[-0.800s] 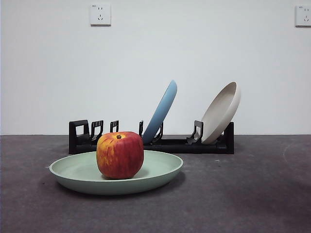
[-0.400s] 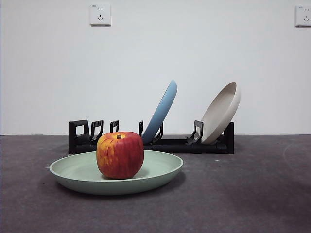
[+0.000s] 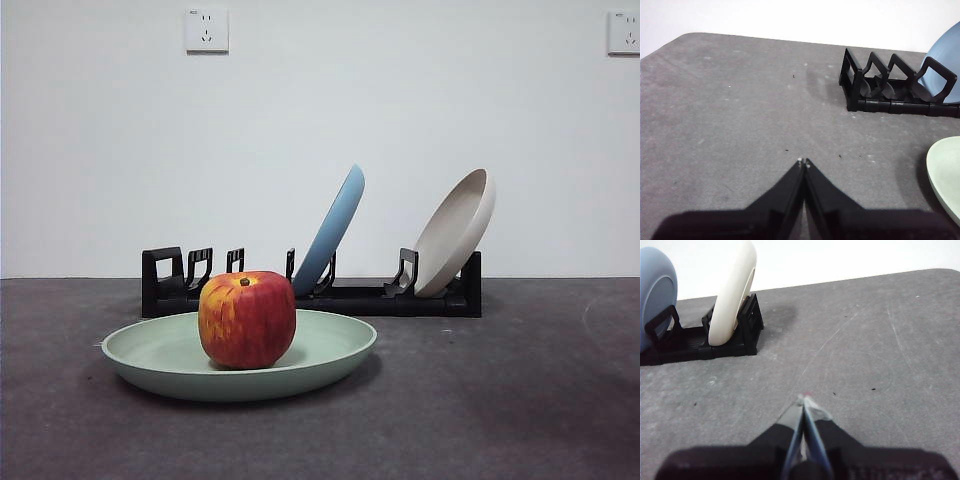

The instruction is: Take the green plate from the plate rack,put the plate on the table,take the apple from the table,put the apple in the plate

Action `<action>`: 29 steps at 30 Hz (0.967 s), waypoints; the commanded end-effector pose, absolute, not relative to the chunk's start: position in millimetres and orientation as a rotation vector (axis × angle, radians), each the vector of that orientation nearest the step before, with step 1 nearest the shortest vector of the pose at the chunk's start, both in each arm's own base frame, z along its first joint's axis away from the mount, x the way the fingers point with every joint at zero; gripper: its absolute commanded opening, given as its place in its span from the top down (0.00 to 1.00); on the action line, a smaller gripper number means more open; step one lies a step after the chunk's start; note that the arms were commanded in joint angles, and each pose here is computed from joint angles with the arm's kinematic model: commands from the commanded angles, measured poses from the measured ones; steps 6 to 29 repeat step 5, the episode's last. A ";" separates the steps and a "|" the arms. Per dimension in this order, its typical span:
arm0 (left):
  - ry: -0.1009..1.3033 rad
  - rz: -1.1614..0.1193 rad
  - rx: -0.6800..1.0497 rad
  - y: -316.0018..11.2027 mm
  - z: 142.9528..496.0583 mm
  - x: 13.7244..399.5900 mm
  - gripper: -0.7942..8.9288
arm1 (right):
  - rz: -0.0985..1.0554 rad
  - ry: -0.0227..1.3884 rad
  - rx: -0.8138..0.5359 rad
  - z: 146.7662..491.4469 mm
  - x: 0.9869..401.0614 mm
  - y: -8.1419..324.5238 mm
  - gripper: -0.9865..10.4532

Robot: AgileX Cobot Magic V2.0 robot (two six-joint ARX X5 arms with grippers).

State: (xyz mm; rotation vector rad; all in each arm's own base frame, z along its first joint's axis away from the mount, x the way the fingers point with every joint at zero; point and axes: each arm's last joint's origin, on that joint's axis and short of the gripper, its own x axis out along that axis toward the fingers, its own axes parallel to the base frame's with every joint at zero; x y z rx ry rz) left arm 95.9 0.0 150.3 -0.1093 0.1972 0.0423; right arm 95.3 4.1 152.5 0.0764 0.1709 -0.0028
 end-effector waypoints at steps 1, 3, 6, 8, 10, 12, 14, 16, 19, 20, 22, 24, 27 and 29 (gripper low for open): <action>0.202 0.048 -0.099 0.5 146.2 96.4 0.92 | -0.006 0.178 0.085 148.6 95.9 4.2 0.91; 0.202 0.048 -0.099 0.5 146.2 96.4 0.92 | -0.006 0.178 0.085 148.6 95.9 4.2 0.91; 0.202 0.048 -0.099 0.5 146.2 96.4 0.92 | -0.006 0.178 0.085 148.6 95.9 4.2 0.91; 0.202 0.048 -0.099 0.5 146.2 96.4 0.92 | -0.006 0.178 0.085 148.6 95.9 4.2 0.91; 0.202 0.048 -0.099 0.5 146.2 96.4 0.92 | -0.006 0.178 0.085 148.6 95.9 4.2 0.91; 0.202 0.048 -0.099 0.5 146.2 96.4 0.92 | -0.006 0.178 0.085 148.6 95.9 4.2 0.91; 0.202 0.048 -0.099 0.5 146.2 96.4 0.92 | -0.006 0.178 0.085 148.6 95.9 4.2 0.91; 0.202 0.048 -0.099 0.5 146.2 96.4 0.92 | -0.006 0.178 0.085 148.6 95.9 4.2 0.91; 0.202 0.048 -0.099 0.5 146.2 96.4 0.92 | -0.006 0.178 0.085 148.6 95.9 4.2 0.91; 0.202 0.048 -0.099 0.5 146.2 96.4 0.92 | -0.006 0.178 0.085 148.6 95.9 4.2 0.91; 0.202 0.048 -0.099 0.5 146.2 96.4 0.92 | -0.006 0.178 0.085 148.6 95.9 4.2 0.91; 0.202 0.048 -0.099 0.5 146.2 96.4 0.92 | -0.006 0.178 0.085 148.6 95.9 4.2 0.91; 0.202 0.048 -0.099 0.5 146.2 96.4 0.92 | -0.006 0.178 0.085 148.6 95.9 4.2 0.91; 0.202 0.048 -0.099 0.5 146.2 96.4 0.92 | -0.006 0.178 0.085 148.6 95.9 4.2 0.91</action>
